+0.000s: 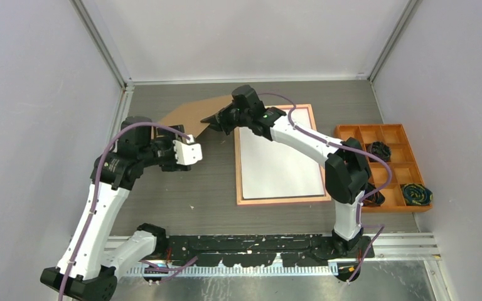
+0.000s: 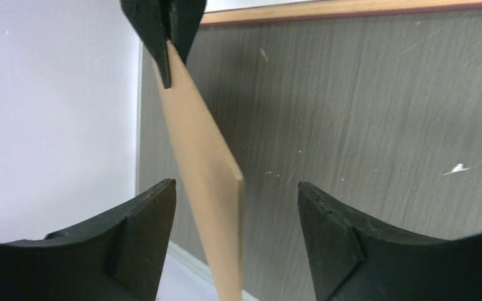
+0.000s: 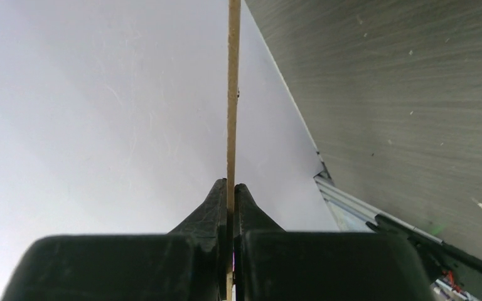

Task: Put the photo into the frame
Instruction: Turn over the photo frame item at the center of the board, then move the photo frame to the center of the board, then place the photo frame item in the photo frame.

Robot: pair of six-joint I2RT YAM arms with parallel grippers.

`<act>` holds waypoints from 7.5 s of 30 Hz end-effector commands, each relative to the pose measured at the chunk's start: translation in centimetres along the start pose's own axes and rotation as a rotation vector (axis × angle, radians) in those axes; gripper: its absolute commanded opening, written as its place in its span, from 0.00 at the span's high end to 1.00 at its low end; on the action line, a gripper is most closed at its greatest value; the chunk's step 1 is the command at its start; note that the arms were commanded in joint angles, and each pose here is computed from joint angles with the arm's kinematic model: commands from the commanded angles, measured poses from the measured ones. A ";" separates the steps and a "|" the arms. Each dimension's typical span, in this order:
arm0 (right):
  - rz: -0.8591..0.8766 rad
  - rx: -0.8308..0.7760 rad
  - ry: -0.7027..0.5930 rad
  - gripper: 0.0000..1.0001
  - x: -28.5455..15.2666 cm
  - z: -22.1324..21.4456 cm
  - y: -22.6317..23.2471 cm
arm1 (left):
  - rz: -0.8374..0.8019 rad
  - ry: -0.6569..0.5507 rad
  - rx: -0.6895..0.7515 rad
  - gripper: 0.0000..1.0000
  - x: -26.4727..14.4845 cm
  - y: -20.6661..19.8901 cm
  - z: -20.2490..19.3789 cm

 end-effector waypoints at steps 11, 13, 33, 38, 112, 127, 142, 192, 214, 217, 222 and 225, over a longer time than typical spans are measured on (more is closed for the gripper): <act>0.197 -0.192 0.256 0.40 -8.0 -6.8 4.3 | 0.242 0.137 0.233 0.99 -1.6 5.7 -0.7; 0.168 -0.307 0.241 0.26 -9.1 -6.2 3.2 | 0.270 0.132 0.223 1.00 -2.0 6.3 -0.4; 0.396 -1.924 0.022 0.00 -20.5 -2.8 0.7 | 0.021 -0.133 0.196 1.00 -6.5 3.8 6.1; 0.373 -2.037 0.163 0.02 -18.1 -4.7 -0.5 | 0.033 -0.141 0.221 1.00 -7.0 3.6 6.4; 0.017 -0.874 -0.634 0.99 -37.1 10.9 -0.5 | -0.220 0.191 -1.074 0.29 22.1 2.9 -3.1; 0.079 -0.824 -0.444 0.99 -35.5 8.5 -1.4 | -0.400 0.269 -1.194 0.49 32.4 -3.2 -2.2; 0.113 -0.805 -0.346 0.99 -34.2 7.9 -1.6 | -0.348 0.423 -1.064 0.75 31.5 -4.9 -5.8; 0.264 -0.384 -0.107 0.99 -14.7 12.2 -7.7 | -0.180 0.537 -0.983 0.38 13.6 -5.9 -23.8; 0.253 -0.352 -0.008 0.99 -12.6 8.9 -10.3 | -0.235 0.560 -0.817 0.42 14.2 -10.0 -22.4; 0.250 -0.353 -0.002 0.99 -12.7 8.5 -10.8 | -0.232 0.576 -0.806 0.42 14.0 -10.3 -22.5; 0.261 -0.353 0.009 0.99 -13.1 8.1 -11.1 | -0.247 0.559 -0.781 0.42 14.6 -10.3 -21.5; 0.276 -0.357 0.012 0.99 -13.4 7.9 -11.1 | -0.252 0.572 -0.774 0.41 14.5 -10.3 -21.6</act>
Point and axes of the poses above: each gripper's point midway between its finger pads, its own x axis out along the fingers, its own y axis along the line the jaws close on, z = x × y, the point moved 2 cm from there along -x, back along the fingers, and after that the axes turned 14 degrees about x, right-handed, at the moved point
